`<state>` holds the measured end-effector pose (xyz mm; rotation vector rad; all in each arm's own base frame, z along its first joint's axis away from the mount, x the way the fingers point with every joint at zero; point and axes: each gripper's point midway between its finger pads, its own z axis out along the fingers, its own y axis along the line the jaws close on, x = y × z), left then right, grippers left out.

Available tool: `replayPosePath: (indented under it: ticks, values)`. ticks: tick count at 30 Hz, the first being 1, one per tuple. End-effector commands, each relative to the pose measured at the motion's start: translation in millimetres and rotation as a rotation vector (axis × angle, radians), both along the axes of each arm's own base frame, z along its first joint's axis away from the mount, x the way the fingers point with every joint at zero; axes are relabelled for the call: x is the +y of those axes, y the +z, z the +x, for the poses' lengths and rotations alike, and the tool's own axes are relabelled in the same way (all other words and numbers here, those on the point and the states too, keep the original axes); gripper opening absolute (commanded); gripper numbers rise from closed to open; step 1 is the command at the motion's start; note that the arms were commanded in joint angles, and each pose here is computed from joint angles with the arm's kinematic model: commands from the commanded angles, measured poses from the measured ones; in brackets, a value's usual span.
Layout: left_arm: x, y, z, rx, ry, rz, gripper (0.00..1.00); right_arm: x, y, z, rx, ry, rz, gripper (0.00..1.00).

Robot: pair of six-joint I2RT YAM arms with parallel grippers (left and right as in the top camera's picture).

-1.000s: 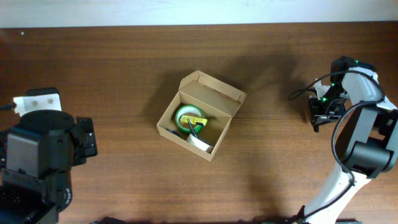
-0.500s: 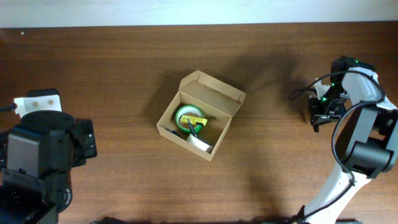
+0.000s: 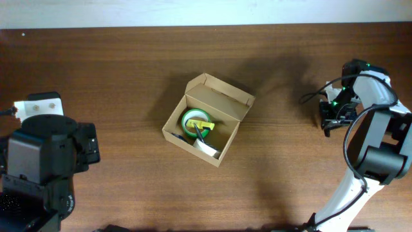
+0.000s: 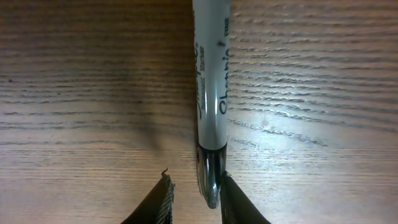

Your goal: Pack container

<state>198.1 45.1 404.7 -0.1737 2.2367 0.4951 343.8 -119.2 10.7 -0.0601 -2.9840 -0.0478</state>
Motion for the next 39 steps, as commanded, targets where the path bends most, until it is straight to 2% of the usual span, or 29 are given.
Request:
replayPosePath:
  ticks: [1,9,12,17,32,39]
  values:
    - [4,1,0,0.005,0.009,0.028,0.99,1,-8,-4,0.014,-0.012,0.01,0.25]
    - [4,1,0,0.005,0.009,0.028,0.99,1,-9,-2,0.003,-0.013,0.006,0.24]
    - [4,1,0,0.005,0.009,0.028,0.99,0,-9,-2,0.001,-0.013,0.006,0.14]
    - [4,1,0,0.005,0.009,0.028,0.99,1,-9,-1,-0.004,-0.013,0.007,0.04]
    - [4,1,0,0.005,0.009,0.028,0.99,2,-9,-1,-0.003,-0.018,0.016,0.04]
    - [4,1,0,0.006,0.009,0.028,0.99,2,7,7,-0.022,-0.033,0.022,0.04]
